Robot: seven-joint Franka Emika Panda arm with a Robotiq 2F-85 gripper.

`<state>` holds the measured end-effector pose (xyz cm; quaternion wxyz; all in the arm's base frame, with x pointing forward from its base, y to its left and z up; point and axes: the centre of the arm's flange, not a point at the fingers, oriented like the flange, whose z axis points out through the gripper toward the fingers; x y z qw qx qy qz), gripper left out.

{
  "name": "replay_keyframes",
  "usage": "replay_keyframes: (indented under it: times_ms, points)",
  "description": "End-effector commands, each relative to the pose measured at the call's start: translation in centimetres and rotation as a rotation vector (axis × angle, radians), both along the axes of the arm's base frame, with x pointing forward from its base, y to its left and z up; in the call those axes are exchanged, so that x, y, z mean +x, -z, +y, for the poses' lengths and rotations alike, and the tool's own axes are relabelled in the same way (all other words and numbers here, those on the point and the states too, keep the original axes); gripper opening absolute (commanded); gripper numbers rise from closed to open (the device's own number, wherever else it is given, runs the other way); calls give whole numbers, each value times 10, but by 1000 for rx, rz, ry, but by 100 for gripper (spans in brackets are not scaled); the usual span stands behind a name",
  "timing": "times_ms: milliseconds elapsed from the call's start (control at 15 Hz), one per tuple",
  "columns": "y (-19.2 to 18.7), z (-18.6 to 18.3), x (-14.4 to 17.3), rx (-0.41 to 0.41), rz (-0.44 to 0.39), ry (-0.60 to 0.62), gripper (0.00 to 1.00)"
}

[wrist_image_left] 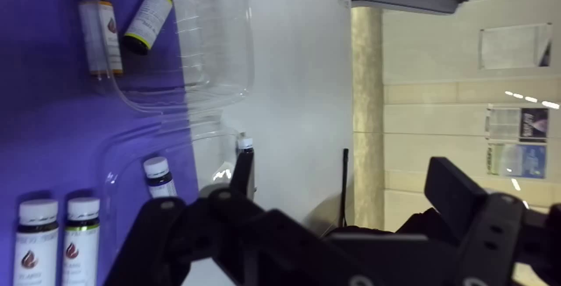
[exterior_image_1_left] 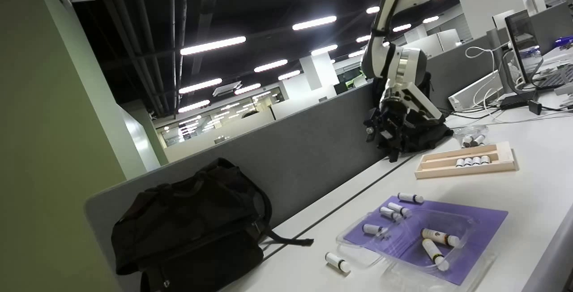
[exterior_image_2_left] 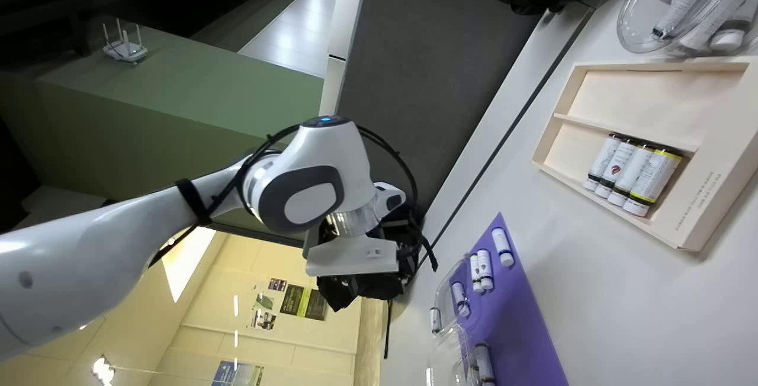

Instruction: Open the plastic box on the table

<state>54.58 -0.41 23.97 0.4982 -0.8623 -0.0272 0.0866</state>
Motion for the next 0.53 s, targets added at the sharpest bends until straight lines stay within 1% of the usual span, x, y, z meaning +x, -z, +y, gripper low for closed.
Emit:
replay_keyframes:
  times_ms: [0,200,267,333,467]
  points:
    - [-61,-1,-12,-201,-38,-5,100]
    - [-96,-10,-15,-368,-98,-18,100]
    - [-71,-9,-1,-278,-100,-37,100]
    - [-81,-10,-2,-291,-115,-37,100]
    - [-79,-8,-2,-287,-114,-41,100]
